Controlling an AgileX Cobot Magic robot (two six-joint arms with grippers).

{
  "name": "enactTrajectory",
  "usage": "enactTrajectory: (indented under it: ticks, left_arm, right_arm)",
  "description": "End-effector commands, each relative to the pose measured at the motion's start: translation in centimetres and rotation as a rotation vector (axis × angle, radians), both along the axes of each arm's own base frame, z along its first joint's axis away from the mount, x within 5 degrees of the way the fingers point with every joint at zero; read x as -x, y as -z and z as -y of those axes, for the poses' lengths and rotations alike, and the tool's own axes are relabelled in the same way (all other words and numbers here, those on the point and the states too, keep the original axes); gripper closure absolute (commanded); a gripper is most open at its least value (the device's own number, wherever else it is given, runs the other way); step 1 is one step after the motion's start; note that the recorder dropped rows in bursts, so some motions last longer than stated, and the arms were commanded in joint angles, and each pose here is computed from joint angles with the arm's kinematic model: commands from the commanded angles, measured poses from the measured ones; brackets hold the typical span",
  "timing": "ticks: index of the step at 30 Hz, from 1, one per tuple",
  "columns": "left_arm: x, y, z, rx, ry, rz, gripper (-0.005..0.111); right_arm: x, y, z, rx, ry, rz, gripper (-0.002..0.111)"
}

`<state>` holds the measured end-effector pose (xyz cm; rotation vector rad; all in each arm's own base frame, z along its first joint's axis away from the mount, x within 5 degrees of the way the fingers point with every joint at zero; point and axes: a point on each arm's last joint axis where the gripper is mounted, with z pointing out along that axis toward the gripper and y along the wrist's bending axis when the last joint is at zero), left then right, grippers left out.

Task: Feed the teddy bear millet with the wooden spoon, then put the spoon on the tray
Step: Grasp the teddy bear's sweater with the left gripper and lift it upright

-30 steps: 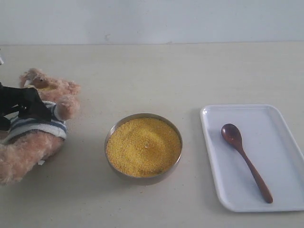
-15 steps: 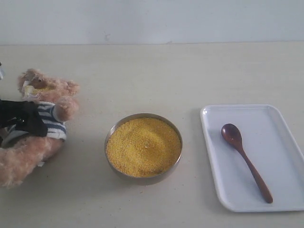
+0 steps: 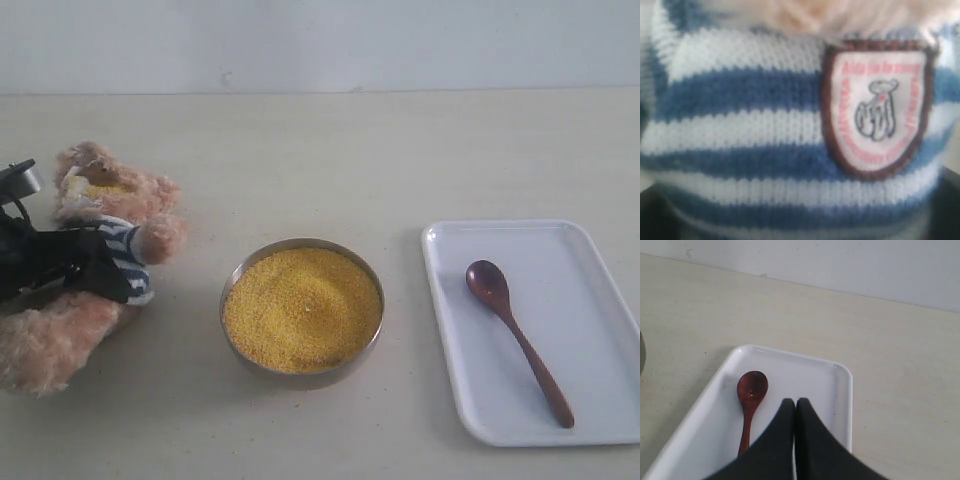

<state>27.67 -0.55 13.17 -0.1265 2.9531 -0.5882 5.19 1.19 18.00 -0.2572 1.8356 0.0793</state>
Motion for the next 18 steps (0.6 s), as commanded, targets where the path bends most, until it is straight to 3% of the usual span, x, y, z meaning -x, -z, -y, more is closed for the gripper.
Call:
enactTrajectory:
  ticks: [1, 4, 9, 18]
  left_arm:
    - [-0.2, -0.4, 0.2, 0.01, 0.031, -0.004, 0.048]
    - [-0.3, -1.7, 0.3, 0.028, 0.105, -0.008, 0.104]
    - [-0.2, -4.1, 0.8, 0.034, 0.224, 0.043, 0.103]
    - [1.2, -5.3, 4.1, -0.113, 0.594, 0.091, 0.103]
  right_arm:
    - [0.0, -0.1, 0.0, -0.002, 0.003, 0.015, 0.109]
    - [0.0, -0.1, 0.0, -0.002, 0.003, 0.015, 0.109]
    - [0.0, -0.1, 0.0, -0.002, 0.003, 0.015, 0.109]
    - [0.0, -0.1, 0.0, -0.002, -0.007, 0.015, 0.109]
